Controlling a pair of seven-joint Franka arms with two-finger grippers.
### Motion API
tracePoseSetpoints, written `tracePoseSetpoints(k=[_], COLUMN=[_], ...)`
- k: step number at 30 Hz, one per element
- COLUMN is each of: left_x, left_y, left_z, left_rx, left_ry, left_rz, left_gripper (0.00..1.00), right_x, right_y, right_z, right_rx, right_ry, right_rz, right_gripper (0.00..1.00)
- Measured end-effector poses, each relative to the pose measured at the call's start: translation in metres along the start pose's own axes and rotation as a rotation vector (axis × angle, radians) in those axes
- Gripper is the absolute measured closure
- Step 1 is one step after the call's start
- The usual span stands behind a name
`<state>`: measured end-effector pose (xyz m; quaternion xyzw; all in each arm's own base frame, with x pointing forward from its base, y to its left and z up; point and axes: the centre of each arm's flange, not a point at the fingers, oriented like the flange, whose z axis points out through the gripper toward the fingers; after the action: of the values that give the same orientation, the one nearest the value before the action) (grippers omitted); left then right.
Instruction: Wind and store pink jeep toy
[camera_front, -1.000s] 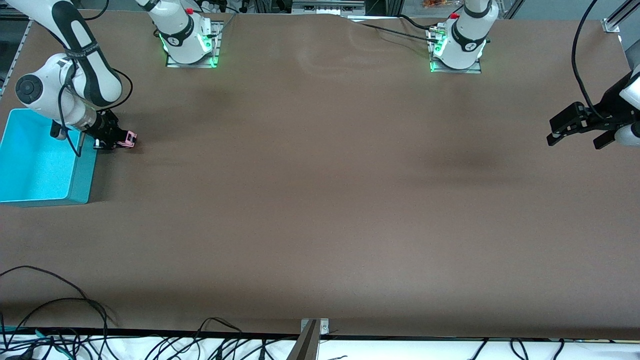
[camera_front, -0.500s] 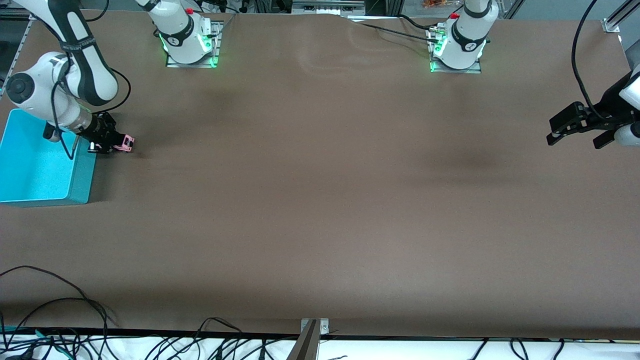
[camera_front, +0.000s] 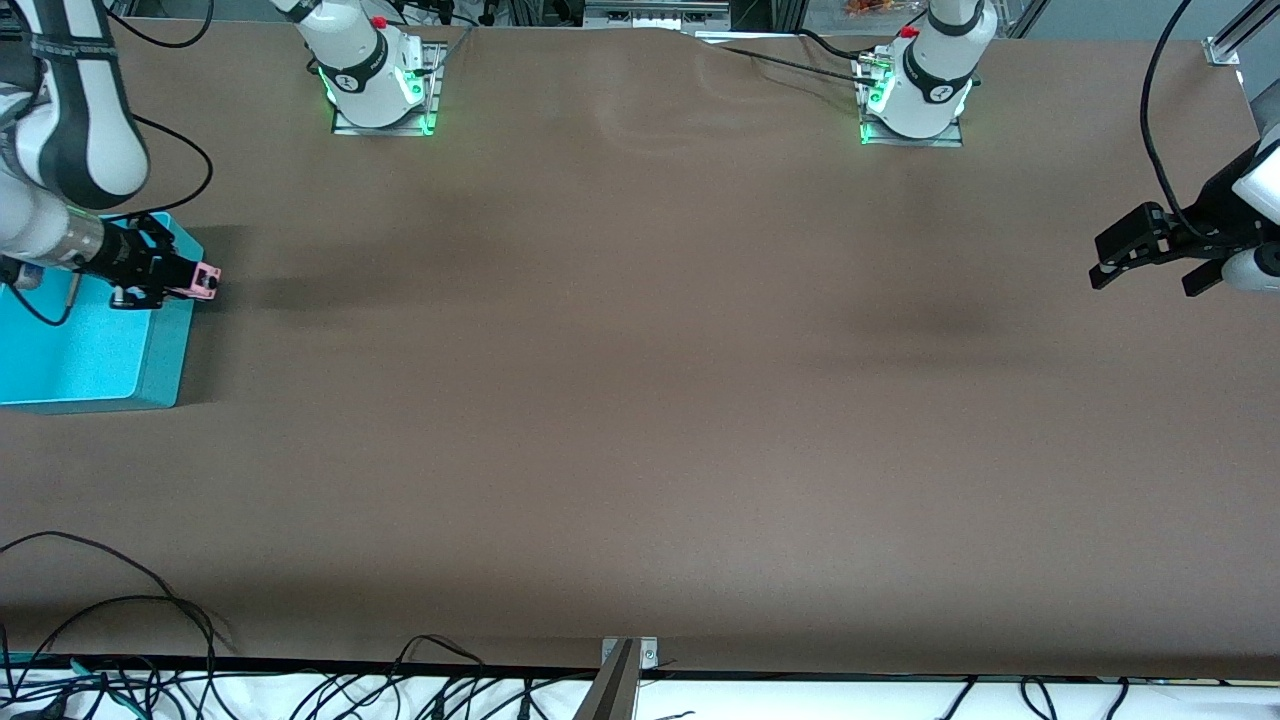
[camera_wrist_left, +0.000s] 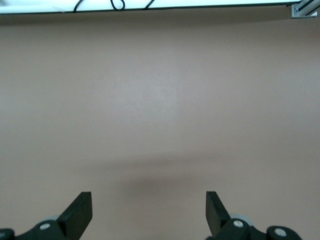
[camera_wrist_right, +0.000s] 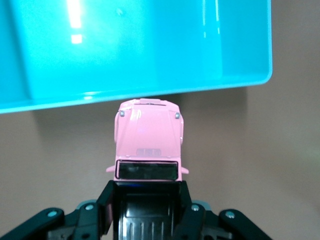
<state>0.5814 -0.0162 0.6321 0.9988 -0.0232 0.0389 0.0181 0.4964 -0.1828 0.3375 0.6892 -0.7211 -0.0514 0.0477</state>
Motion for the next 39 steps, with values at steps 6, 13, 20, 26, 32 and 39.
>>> tracePoseSetpoints(k=[6, 13, 20, 26, 32, 39], left_x=[0.000, -0.001, 0.000, 0.000, -0.001, -0.001], left_y=[0.002, 0.008, 0.008, 0.007, 0.006, 0.003], left_z=[0.001, 0.001, -0.002, -0.010, -0.012, -0.012], left_rx=[-0.001, -0.002, -0.002, -0.001, -0.001, 0.000], left_ry=[-0.005, -0.005, -0.001, 0.014, 0.016, 0.014], left_rz=[0.004, 0.014, 0.013, 0.012, 0.011, 0.006], left_gripper=[0.00, 0.00, 0.00, 0.00, 0.00, 0.00], right_x=[0.032, 0.090, 0.134, 0.163, 0.178, 0.189], right_y=[0.000, 0.021, 0.028, 0.029, 0.032, 0.042], right_z=[-0.023, -0.008, 0.020, 0.057, 0.088, 0.132], right_rx=[0.019, -0.007, 0.008, 0.009, -0.013, -0.033], right_ry=[0.009, 0.006, 0.051, 0.096, 0.112, 0.120], right_rz=[-0.035, -0.123, -0.176, -0.187, -0.175, -0.153], right_gripper=[0.48, 0.48, 0.48, 0.48, 0.48, 0.48])
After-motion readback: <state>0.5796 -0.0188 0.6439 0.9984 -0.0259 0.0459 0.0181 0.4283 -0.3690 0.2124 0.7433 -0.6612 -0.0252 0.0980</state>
